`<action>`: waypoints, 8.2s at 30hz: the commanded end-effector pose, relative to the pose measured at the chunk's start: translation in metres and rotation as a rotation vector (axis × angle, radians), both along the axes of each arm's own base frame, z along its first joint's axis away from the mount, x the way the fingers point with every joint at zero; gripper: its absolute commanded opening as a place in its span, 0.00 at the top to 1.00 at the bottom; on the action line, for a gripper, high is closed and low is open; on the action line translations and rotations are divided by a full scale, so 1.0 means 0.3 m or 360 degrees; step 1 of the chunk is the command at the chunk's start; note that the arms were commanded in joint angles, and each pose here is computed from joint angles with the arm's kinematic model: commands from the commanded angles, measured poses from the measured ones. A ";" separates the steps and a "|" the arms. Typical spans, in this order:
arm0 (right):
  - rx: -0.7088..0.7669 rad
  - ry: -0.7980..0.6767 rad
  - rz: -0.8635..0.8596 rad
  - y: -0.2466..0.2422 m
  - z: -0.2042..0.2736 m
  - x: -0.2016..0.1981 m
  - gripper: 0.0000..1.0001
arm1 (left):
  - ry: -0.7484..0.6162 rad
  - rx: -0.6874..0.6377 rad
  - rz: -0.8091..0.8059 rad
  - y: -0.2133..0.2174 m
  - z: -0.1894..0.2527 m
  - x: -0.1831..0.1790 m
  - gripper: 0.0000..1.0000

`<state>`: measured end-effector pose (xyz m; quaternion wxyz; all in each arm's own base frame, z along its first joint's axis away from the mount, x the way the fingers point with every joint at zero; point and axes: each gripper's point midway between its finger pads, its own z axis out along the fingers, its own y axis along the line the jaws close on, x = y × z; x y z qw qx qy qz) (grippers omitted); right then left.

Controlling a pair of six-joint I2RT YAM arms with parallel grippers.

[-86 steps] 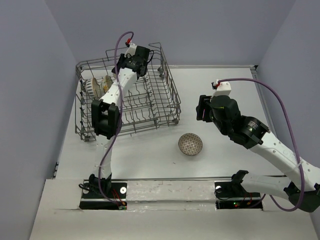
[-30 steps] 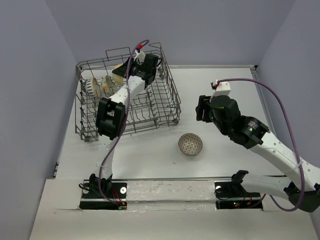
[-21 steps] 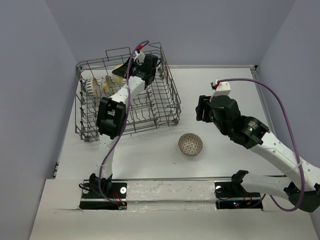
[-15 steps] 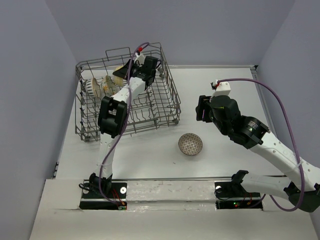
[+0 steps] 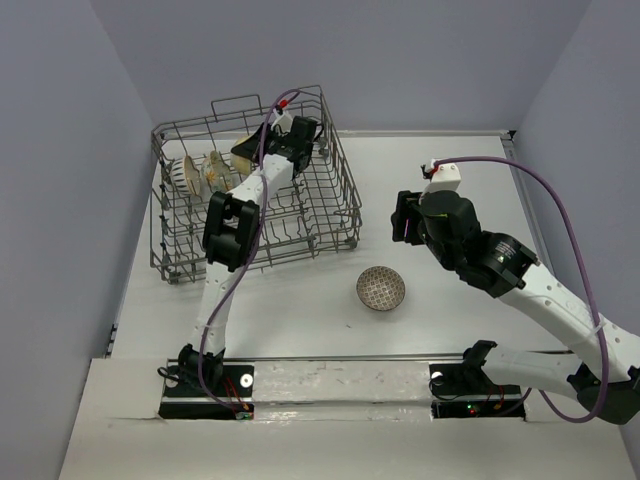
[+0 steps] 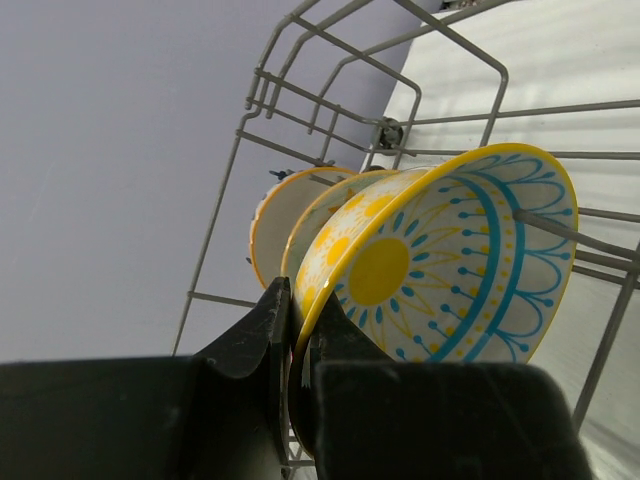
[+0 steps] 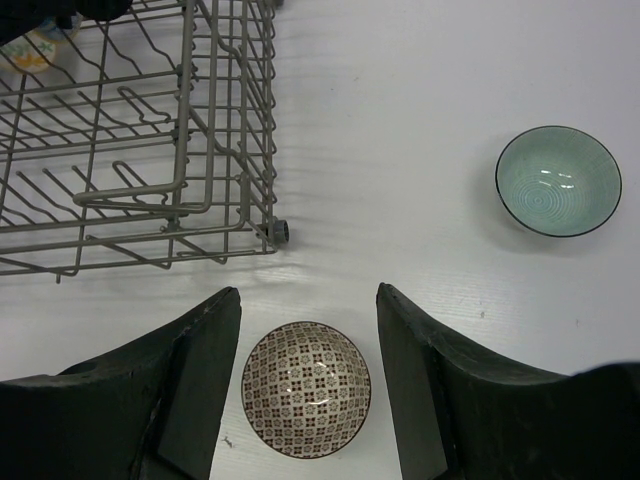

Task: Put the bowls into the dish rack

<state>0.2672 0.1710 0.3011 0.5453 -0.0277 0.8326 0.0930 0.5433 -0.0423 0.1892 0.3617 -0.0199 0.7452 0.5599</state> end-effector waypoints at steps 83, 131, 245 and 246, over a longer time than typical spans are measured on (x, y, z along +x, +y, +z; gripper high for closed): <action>0.0210 0.0743 -0.0219 -0.080 -0.484 -0.052 0.34 | -0.0850 -0.1901 -0.1495 -0.236 0.738 -0.929 0.18; 0.0464 0.0670 -0.0190 -0.055 -0.365 -0.089 0.99 | -0.0912 -0.2009 -0.1474 -0.216 0.664 -0.982 0.17; -0.0079 -0.0020 0.0108 0.540 0.296 0.274 0.99 | -0.0658 -0.1963 -0.1715 -0.330 0.674 -0.957 0.20; -0.0083 -0.0017 0.0108 0.536 0.294 0.271 0.99 | -0.0638 -0.1929 -0.1764 -0.336 0.686 -0.963 0.20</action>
